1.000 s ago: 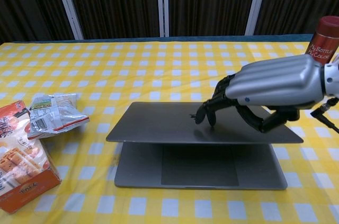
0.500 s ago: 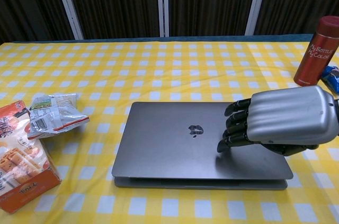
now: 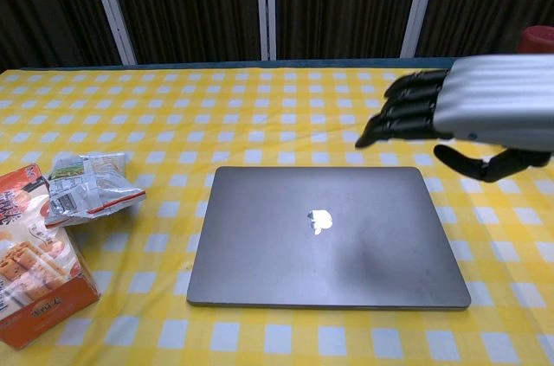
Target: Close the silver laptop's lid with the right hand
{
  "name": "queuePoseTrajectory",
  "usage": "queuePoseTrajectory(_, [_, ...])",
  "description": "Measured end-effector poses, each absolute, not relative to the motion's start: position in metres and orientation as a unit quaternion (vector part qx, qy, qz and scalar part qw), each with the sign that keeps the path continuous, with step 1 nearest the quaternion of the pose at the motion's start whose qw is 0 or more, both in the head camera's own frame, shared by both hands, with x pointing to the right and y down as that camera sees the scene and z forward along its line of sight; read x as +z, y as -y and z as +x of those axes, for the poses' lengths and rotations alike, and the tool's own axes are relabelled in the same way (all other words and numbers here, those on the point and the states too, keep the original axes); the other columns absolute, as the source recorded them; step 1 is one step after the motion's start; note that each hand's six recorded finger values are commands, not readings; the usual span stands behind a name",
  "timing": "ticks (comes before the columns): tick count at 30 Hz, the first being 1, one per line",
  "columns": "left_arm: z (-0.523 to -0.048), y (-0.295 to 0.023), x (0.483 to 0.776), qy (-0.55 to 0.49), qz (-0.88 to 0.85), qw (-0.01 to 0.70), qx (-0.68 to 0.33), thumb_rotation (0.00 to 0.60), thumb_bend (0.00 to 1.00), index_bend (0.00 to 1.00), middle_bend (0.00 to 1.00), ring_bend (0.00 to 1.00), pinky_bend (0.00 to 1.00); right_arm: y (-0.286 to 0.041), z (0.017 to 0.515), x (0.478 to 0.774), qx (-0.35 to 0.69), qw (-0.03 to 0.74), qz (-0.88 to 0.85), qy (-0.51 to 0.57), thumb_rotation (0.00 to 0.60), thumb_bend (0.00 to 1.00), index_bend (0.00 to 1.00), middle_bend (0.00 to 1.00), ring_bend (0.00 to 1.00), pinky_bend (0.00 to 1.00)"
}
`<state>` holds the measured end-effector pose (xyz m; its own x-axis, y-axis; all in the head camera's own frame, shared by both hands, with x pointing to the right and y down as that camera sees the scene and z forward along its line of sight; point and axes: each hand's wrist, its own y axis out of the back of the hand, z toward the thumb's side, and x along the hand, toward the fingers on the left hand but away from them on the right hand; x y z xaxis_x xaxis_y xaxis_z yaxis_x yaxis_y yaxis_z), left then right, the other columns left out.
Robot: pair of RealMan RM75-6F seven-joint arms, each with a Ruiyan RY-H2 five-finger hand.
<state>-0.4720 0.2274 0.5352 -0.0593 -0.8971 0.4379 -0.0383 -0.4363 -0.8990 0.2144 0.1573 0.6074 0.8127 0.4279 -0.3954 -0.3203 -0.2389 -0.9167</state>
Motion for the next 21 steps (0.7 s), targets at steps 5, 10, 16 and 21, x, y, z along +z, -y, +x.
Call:
queuePoseTrajectory(5, [-0.47,-0.228,0.529,-0.404,-0.585,0.363,-0.603,0.6,0.0,0.0,0.0,0.0,0.0,-0.148,0.261,0.576,0.346,0.596,-0.705,0.17,0.6,0.0,0.0,0.0,0.0,0.0])
queuePoseTrajectory(10, [-0.468,-0.228,0.523,-0.413,-0.588,0.373,-0.587,0.6,0.0,0.0,0.0,0.0,0.0,-0.16,0.315,0.559,0.415,0.532,-0.68,0.288,0.6,0.0,0.0,0.0,0.0,0.0])
queuePoseTrajectory(16, [-0.47,-0.23,0.52,-0.421,-0.594,0.373,-0.575,0.6,0.0,0.0,0.0,0.0,0.0,-0.184,0.356,0.555,0.463,0.473,-0.656,0.362,0.6,0.0,0.0,0.0,0.0,0.0])
queuePoseTrajectory(21, [-0.468,-0.233,0.512,-0.429,-0.604,0.373,-0.559,0.6,0.0,0.0,0.0,0.0,0.0,-0.208,0.378,0.56,0.5,0.454,-0.638,0.369,0.6,0.0,0.0,0.0,0.0,0.0])
